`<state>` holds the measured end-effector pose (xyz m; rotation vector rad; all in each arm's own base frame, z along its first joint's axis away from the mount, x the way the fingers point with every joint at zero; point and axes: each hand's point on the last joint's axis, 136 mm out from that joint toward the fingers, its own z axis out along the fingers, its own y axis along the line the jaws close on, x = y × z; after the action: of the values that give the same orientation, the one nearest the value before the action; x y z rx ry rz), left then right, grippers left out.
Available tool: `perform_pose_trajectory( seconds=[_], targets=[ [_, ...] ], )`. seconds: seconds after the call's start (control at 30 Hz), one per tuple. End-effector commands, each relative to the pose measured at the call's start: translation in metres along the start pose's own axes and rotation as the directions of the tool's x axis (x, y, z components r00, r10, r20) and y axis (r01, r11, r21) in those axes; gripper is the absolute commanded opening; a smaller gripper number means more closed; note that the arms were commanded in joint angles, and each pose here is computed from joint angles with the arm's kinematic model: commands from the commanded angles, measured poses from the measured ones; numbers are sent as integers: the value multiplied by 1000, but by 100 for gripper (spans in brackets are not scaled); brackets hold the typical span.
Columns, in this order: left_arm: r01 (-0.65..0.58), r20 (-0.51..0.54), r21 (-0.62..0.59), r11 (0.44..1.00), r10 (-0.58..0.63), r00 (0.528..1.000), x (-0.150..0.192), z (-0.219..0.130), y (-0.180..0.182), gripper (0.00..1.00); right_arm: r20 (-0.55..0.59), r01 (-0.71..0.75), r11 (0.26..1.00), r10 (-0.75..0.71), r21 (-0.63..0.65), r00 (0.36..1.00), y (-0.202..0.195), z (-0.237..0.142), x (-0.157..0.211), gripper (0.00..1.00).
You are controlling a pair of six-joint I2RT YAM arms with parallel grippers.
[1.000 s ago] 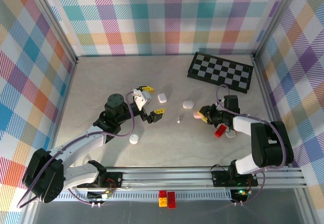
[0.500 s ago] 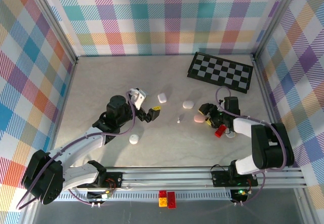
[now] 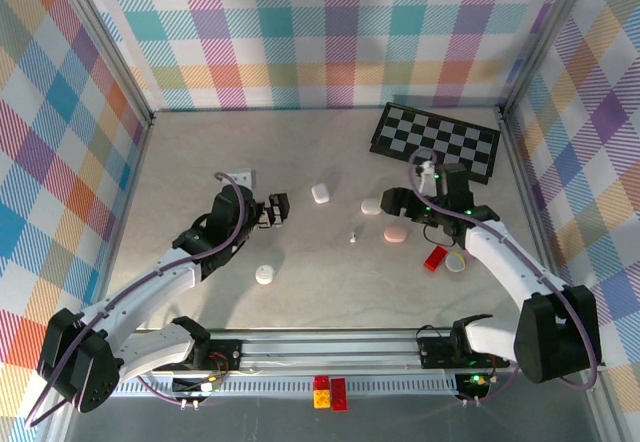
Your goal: Insert the wireless bluetooth earbuds into the charging case
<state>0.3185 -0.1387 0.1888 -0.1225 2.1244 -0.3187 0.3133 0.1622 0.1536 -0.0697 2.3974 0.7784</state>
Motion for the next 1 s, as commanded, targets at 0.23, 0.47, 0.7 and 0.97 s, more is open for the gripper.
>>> perform_pose_trajectory(
  seconds=[0.23, 0.47, 0.7, 0.97],
  targets=[
    [254, -3, -451, 856, -286, 958, 13, -22, 113, 100, -236, 569, 814, -580, -120, 780, 92, 54, 65, 85],
    [450, 94, -526, 722, -477, 874, 16, -44, 168, 100, -340, 739, 637, -760, -220, 554, 157, 99, 113, 86],
    [595, 171, -562, 575, -623, 764, 25, -61, 206, 100, -348, 819, 460, -872, -342, 344, 210, 129, 160, 88],
    [634, 204, -574, 518, -660, 723, 27, -68, 220, 100, -377, 818, 390, -896, -423, 233, 229, 154, 194, 87]
  ],
)
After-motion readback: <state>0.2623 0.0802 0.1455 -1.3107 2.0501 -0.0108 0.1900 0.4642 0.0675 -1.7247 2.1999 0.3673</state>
